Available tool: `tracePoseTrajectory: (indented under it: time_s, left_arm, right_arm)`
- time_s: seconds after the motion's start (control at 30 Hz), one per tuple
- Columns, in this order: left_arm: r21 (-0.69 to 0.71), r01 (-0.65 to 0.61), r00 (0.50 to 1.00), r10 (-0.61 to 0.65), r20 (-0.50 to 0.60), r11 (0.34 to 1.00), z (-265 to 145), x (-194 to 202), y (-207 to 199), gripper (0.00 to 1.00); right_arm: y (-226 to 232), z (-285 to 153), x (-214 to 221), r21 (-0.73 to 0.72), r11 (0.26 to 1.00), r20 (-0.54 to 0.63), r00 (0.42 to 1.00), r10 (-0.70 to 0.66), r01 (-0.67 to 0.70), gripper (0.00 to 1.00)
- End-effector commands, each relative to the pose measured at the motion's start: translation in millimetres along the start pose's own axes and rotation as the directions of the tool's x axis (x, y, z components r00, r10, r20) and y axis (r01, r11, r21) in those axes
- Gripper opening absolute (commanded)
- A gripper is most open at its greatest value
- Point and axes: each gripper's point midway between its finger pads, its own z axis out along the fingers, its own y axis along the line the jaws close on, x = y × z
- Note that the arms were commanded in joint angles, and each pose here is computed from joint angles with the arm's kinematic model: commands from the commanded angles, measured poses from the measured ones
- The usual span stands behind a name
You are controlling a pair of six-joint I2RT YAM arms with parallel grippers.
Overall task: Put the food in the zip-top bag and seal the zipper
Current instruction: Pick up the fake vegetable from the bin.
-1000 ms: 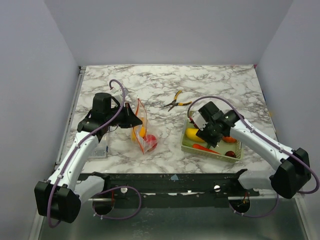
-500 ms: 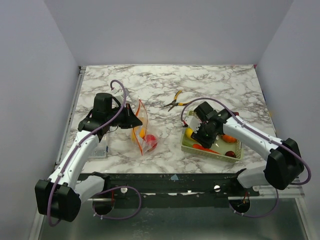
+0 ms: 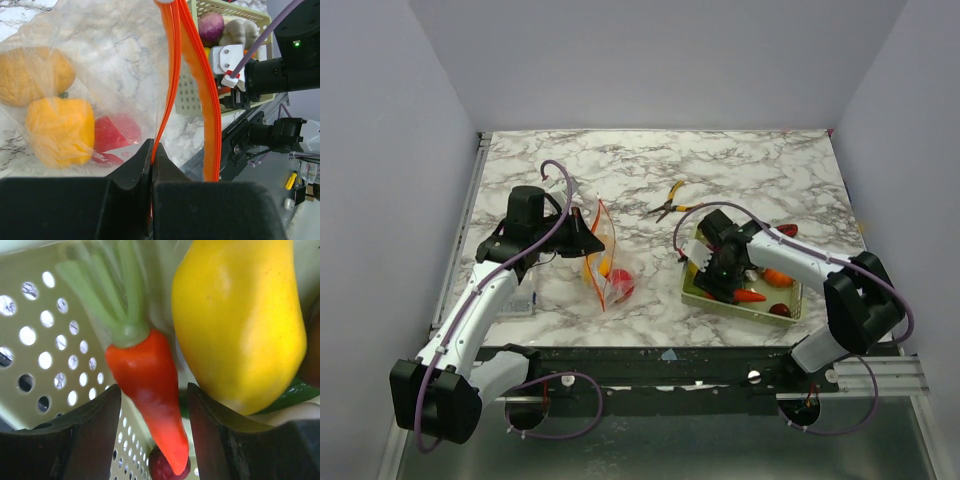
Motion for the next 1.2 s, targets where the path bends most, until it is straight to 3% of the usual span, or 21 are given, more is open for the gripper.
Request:
tracePoseTrajectory:
  time_s: [0.0, 0.1, 0.27, 0.4, 0.53, 0.7, 0.73, 0.8, 0.93, 1.07, 1.17]
  left_arm:
    - [0.014, -0.024, 1.0, 0.024, 0.006, 1.0, -2.2, -0.8, -3.8, 0.0]
    - [0.02, -0.018, 1.0, 0.018, -0.003, 1.0, -1.2, 0.3, -4.3, 0.0]
    - [0.017, -0.021, 1.0, 0.021, 0.003, 1.0, -1.2, -0.3, -3.6, 0.0]
    - [0.012, -0.016, 1.0, 0.016, -0.007, 1.0, -0.1, -0.3, -2.7, 0.0]
    - [0.008, -0.019, 1.0, 0.019, -0.002, 1.0, -0.1, -1.2, -2.1, 0.0]
    - [-0.003, -0.016, 1.0, 0.016, -0.008, 1.0, 0.6, -2.1, 0.1, 0.0]
    - [-0.001, -0.019, 1.0, 0.019, -0.004, 1.0, 0.4, -3.2, -0.6, 0.0]
    - [-0.011, -0.022, 1.0, 0.022, 0.005, 1.0, 0.0, -4.5, 0.9, 0.0]
    - [-0.041, -0.025, 1.0, 0.025, 0.011, 0.999, -1.3, -5.2, 5.7, 0.0]
    - [-0.039, -0.034, 0.999, 0.035, 0.024, 0.999, -3.3, -6.5, 4.3, 0.0]
    - [-0.047, -0.034, 0.999, 0.036, 0.032, 0.998, -4.3, -7.7, 5.3, 0.0]
  right_arm:
    - [-6.1, 15.2, -4.2, 0.027, 0.999, 0.022, 0.999, -0.025, 0.024, 0.59]
    - [-8.4, 15.1, -5.1, 0.041, 0.999, 0.03, 0.999, -0.034, 0.033, 0.57]
    - [-10.3, -9.8, -16.7, 0.082, 0.997, 0.103, 0.994, -0.023, 0.015, 0.37]
    - [-7.7, -38.1, -14.2, 0.133, 0.991, 0.158, 0.987, 0.009, -0.03, 0.3]
    - [-6.1, -62.3, -14.0, 0.19, 0.978, 0.26, 0.965, 0.036, -0.087, 0.24]
    - [-9.9, -105.2, -30.4, 0.259, 0.956, 0.418, 0.908, 0.016, -0.136, 0.06]
    - [-11.4, -116.3, -39.9, 0.265, 0.952, 0.472, 0.882, 0.013, -0.155, 0.01]
    - [-10.3, -140.9, -65.6, 0.239, 0.949, 0.602, 0.799, 0.019, -0.203, 0.0]
    - [17.7, -184.0, -129.3, -0.029, 0.975, 0.812, 0.564, 0.15, -0.219, 0.0]
    - [82.4, -231.9, -188.9, -0.411, 0.911, 0.842, 0.368, 0.394, -0.034, 0.0]
    - [133.3, -267.9, -225.7, -0.4, 0.911, 0.906, 0.195, 0.376, 0.101, 0.0]
